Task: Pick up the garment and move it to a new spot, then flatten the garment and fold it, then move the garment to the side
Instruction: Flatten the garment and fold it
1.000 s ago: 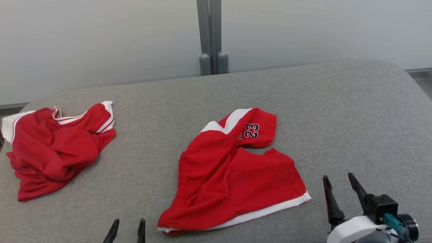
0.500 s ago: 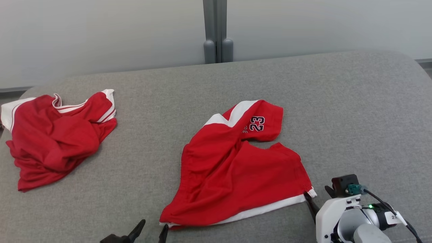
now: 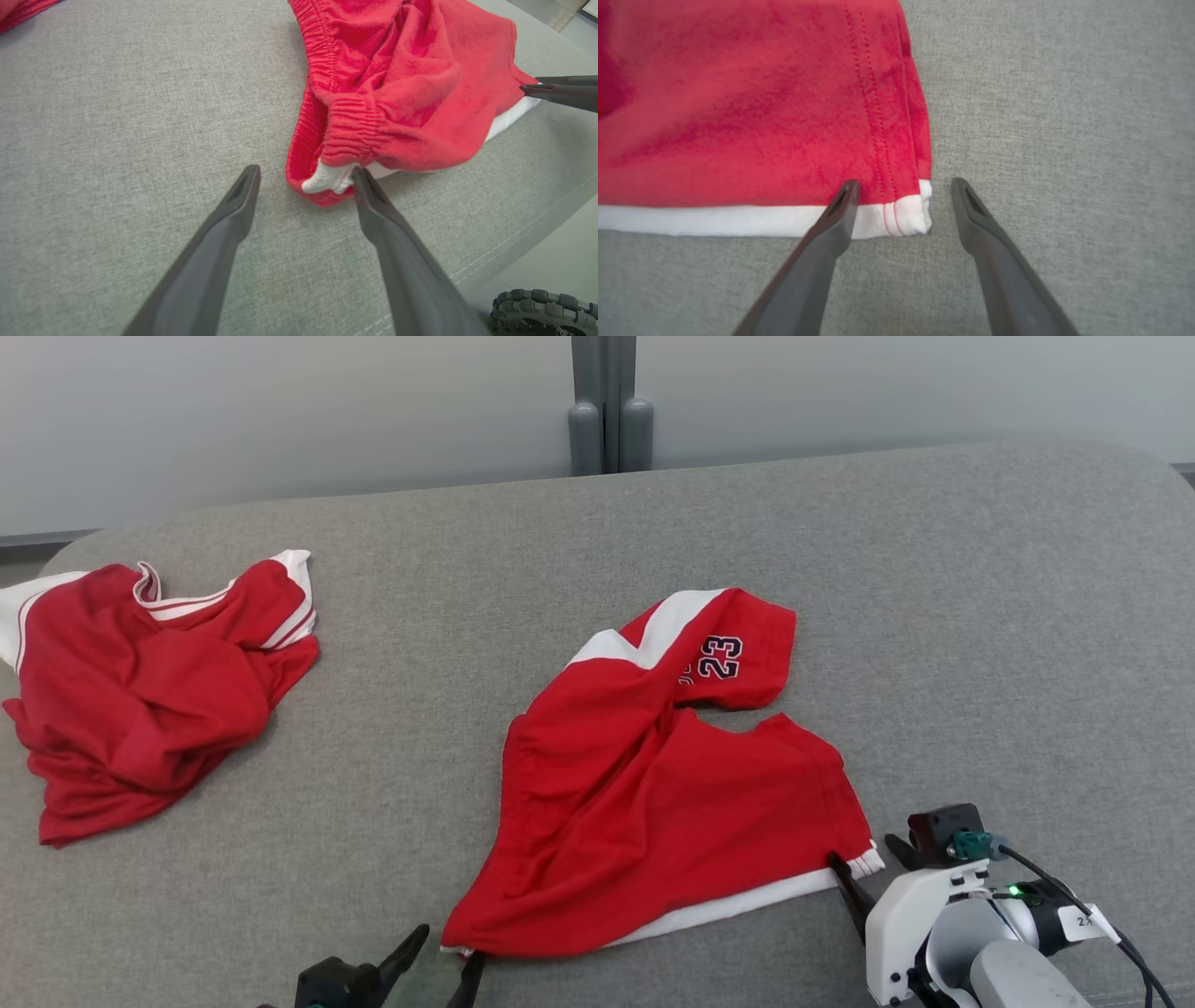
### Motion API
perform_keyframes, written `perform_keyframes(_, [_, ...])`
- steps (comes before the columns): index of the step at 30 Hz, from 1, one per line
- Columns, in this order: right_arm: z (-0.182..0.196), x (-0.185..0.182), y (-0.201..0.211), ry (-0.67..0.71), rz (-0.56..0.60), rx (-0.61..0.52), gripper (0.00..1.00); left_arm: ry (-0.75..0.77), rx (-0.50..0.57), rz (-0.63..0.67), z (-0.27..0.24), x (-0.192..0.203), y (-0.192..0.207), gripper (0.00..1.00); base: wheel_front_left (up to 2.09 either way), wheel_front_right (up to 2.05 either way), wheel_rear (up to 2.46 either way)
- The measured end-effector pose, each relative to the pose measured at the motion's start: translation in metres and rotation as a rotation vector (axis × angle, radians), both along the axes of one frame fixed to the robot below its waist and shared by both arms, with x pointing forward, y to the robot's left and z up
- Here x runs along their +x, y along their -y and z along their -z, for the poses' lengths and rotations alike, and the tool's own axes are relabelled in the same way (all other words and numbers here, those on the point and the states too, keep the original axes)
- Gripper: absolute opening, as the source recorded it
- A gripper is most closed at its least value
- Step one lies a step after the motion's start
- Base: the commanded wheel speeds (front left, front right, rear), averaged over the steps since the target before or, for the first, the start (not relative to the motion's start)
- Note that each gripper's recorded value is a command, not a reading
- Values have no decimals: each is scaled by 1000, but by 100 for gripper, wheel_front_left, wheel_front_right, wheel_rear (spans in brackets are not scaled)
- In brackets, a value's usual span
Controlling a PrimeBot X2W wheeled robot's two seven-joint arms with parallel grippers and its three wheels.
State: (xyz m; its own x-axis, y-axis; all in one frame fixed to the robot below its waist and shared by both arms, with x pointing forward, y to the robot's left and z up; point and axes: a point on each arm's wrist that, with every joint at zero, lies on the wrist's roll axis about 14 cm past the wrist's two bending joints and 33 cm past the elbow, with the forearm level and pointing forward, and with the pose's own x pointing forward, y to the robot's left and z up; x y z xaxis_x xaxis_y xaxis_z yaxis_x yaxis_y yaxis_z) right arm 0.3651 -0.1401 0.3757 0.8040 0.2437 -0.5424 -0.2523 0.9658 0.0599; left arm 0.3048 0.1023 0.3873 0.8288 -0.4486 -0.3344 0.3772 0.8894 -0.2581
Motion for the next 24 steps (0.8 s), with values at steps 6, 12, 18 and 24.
perform_keyframes(6, [0, -3, -6, -4, 6, 45, 0, 6, -26, 35, -4, 0, 11, 0, 0, 0, 0])
perform_keyframes(12, [-16, 3, -8, 25, 86, 196, 0, 38, -52, 70, -16, 2, 18, 0, 0, 0, 0])
perform_keyframes(18, [-75, 20, 15, 163, 218, 435, 0, 34, -185, 125, -55, -3, 36, 0, 0, 0, 0])
perform_keyframes(24, [-166, 16, 52, 363, 262, 658, 0, 142, -326, 264, -144, -11, 53, 0, 0, 0, 0])
